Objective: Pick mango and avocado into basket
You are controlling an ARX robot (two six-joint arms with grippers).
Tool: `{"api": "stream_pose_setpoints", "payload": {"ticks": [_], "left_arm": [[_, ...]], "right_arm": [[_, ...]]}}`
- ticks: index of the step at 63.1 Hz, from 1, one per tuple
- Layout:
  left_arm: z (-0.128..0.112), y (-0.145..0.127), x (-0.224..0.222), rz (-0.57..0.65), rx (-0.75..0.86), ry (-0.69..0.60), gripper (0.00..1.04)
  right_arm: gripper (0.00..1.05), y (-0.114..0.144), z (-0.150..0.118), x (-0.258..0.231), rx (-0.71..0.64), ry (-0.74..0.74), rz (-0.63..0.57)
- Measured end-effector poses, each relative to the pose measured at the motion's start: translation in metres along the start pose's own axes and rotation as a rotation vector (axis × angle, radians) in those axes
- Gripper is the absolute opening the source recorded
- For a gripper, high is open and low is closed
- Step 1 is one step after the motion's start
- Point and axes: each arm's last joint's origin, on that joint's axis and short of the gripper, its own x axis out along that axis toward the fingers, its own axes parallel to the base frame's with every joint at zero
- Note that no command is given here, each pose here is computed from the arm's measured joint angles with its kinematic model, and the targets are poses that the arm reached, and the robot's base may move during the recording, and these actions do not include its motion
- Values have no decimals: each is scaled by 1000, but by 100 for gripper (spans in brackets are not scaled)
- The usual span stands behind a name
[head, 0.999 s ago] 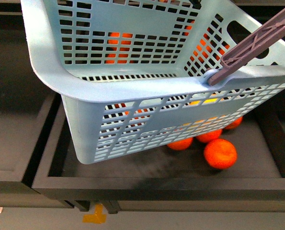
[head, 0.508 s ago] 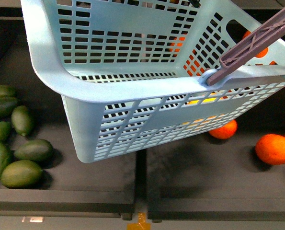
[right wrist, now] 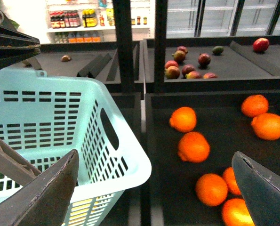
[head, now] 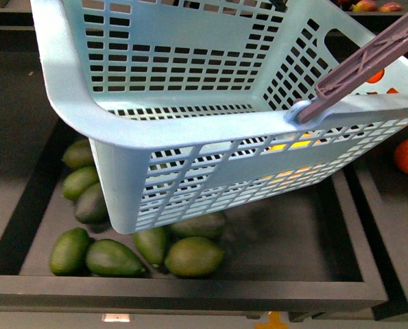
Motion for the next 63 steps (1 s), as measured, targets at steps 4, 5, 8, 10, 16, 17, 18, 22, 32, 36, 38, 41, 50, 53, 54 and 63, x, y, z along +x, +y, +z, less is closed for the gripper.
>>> {"api": "stream_pose_setpoints", "payload": {"ticks": [4,5,8,10,16,17,18,22,32,36,38,41,50,53,54,63], "left_arm": [[0,0,0,0,-3,1,5],[0,0,0,0,-4,1,5],[0,0,0,0,-3,1,5],[0,0,0,-1,-1,1,5],[0,0,0,0,-1,0,5],[0,0,0,-1,-1,1,5],[0,0,0,-1,-1,1,5],[0,0,0,-1,0,0,5],[0,0,0,-1,-1,1,5],[0,0,0,-1,1,0,5],[0,0,0,-1,-1,0,5],[0,0,0,-2,-1,2,5],[5,1,-2,2,-4,-13,5],[7,2,-3,7,-2,-28,5],[8,2,-4,8,-1,-31,5],[9,2,-4,9,22,-36,5]], "right_arm": [[96,0,0,0,0,-1,0],[96,0,0,0,0,-1,0],[96,0,0,0,0,-1,0],[96,0,0,0,0,0,0],[96,0,0,0,0,-2,0],[96,0,0,0,0,-2,0],[96,0,0,0,0,-2,0],[96,0,0,0,0,-1,0],[96,0,0,0,0,-1,0],[96,0,0,0,0,0,0],[96,0,0,0,0,-2,0],[96,0,0,0,0,-2,0],[96,0,0,0,0,-2,11],[96,1,0,0,-1,-2,15],[96,1,0,0,-1,-1,14],[96,1,1,5,53,125,-144]]}}
